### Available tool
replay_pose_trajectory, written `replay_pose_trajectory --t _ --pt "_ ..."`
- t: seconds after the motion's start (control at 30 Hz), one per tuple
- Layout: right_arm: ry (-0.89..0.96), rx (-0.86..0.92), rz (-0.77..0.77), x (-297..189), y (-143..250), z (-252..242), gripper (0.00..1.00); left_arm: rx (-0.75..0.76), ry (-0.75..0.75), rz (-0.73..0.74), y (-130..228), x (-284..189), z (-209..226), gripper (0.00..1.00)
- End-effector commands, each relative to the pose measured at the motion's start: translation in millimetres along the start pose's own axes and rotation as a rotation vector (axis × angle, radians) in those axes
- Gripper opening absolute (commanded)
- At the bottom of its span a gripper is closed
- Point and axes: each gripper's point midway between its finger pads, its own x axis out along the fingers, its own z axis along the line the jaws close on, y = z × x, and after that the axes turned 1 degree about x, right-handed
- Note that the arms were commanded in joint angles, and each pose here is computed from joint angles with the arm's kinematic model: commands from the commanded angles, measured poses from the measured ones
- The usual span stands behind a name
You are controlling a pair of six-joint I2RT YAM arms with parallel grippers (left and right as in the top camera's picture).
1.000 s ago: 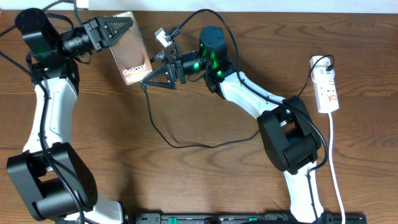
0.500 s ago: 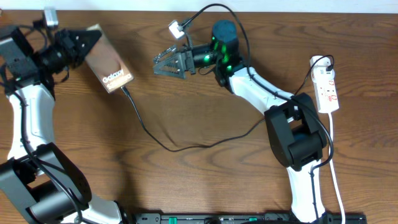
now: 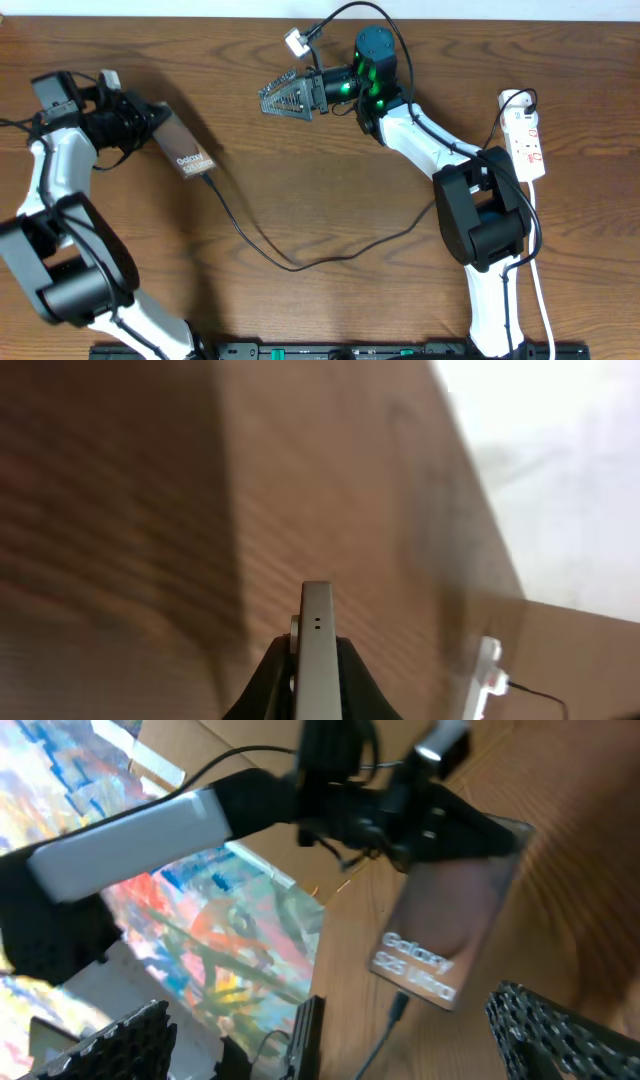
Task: Plug charger to phone and switch on socket
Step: 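Lower the phone toward the table with the left gripper, then set the phone flat on the table and open the left gripper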
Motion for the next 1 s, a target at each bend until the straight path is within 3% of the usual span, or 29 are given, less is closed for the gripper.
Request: replay_pose_trajectory --t 0.0,0.4,0.97 --pt "-0.019 -0.02 0.019 -6 -5 11 0.99 -0.02 -0.018 0.032 3 12 14 0.07" --pt "-0.019 -0.021 0.018 -6 -5 11 0.99 -0.11 -0.119 0.098 18 36 60 0.08" --pt "-0.019 -0.024 0.018 -6 -5 11 0.99 -0.148 -0.198 0.13 29 42 84 0.08"
